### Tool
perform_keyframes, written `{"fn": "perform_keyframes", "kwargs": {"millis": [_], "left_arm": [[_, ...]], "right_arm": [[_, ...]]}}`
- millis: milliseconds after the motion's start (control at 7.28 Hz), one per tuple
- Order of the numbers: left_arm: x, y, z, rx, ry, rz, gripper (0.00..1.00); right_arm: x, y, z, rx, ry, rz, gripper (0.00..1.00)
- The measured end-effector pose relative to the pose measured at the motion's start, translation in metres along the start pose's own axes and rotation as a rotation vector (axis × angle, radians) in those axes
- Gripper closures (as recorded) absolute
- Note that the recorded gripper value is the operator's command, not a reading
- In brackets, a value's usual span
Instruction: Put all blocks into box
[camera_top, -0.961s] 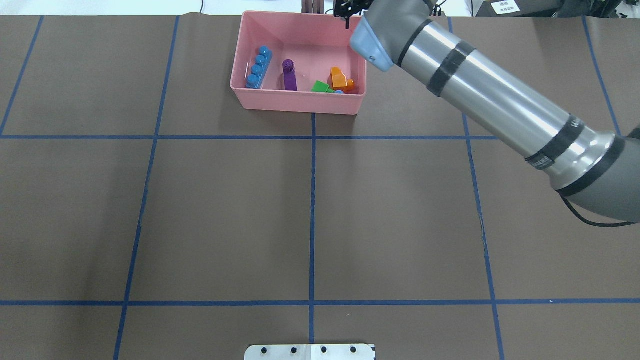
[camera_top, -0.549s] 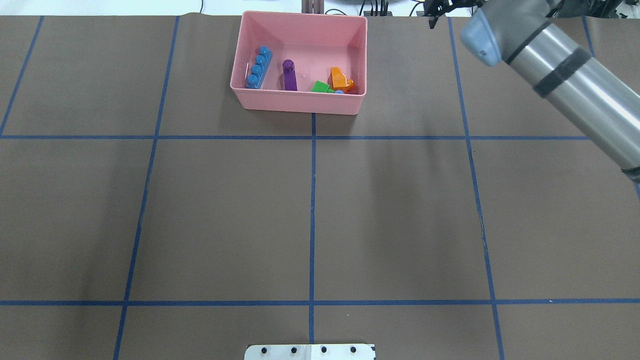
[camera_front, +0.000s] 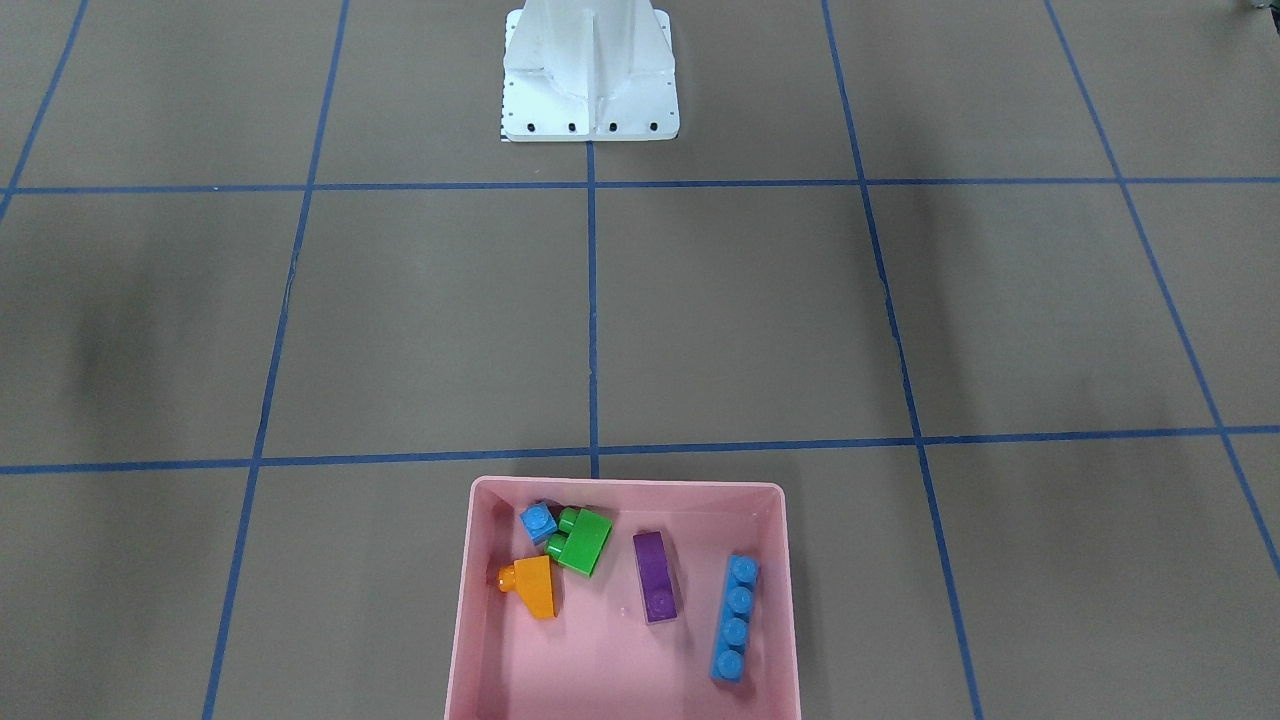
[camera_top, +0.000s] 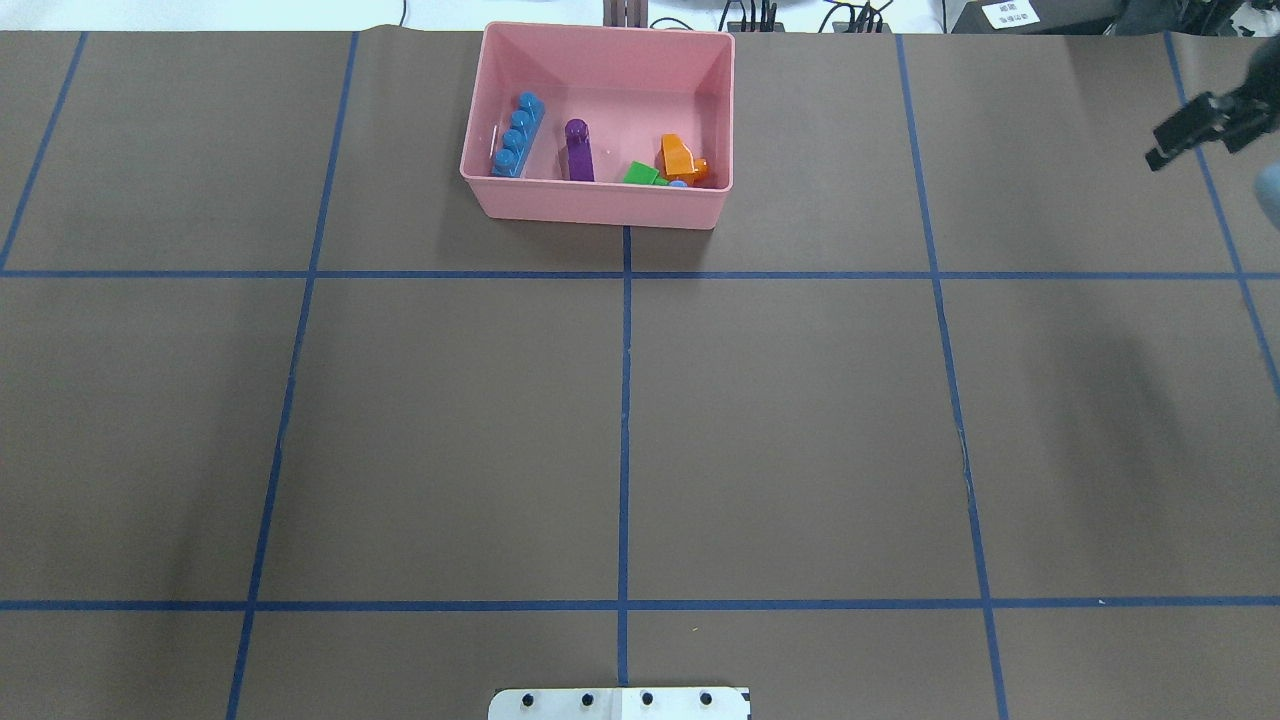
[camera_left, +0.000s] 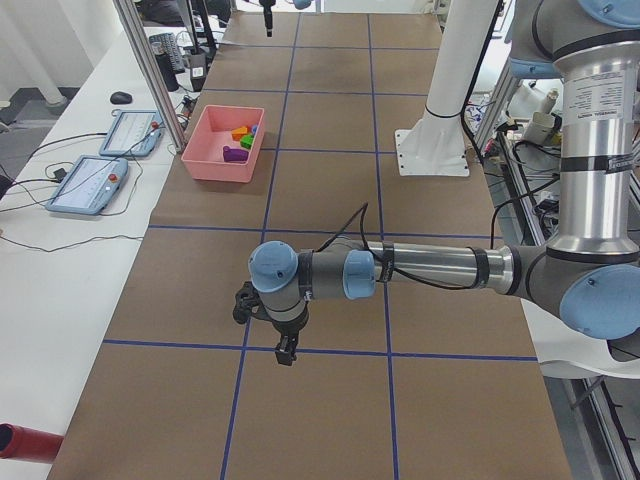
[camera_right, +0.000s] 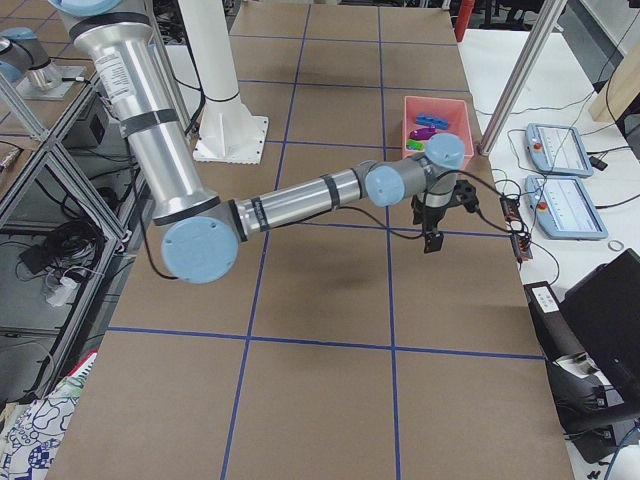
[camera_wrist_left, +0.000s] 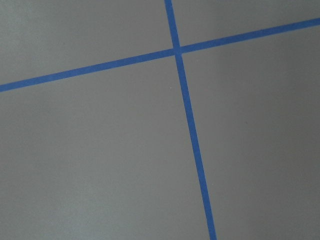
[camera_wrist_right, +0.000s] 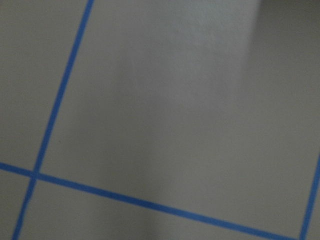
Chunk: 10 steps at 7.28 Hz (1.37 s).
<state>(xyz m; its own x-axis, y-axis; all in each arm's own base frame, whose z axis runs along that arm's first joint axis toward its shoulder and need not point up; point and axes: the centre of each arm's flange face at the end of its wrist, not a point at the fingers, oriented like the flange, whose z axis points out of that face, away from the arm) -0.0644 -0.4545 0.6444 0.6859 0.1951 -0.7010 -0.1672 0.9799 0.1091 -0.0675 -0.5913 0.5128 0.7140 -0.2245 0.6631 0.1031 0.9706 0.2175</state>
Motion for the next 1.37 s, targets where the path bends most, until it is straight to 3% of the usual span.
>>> {"fn": "perform_keyframes", "kwargs": {"millis": [275, 412, 824, 1373], "left_arm": [[0.005, -0.001, -0.005, 0.014, 0.001, 0.015, 0.0], [0.008, -0.001, -0.008, 0.021, 0.002, 0.022, 0.0], [0.011, -0.001, -0.01, 0.03, 0.013, 0.028, 0.0], [0.01, 0.002, -0.008, 0.029, 0.024, 0.023, 0.0]], "right_arm": [[0.066, 0.127, -0.017, -0.001, 0.028, 0.062, 0.0], [0.082, 0.168, -0.029, 0.019, 0.039, 0.065, 0.0], [0.093, 0.205, -0.019, -0.014, 0.049, 0.031, 0.0], [0.102, 0.221, -0.006, -0.048, 0.04, 0.026, 0.0]]}}
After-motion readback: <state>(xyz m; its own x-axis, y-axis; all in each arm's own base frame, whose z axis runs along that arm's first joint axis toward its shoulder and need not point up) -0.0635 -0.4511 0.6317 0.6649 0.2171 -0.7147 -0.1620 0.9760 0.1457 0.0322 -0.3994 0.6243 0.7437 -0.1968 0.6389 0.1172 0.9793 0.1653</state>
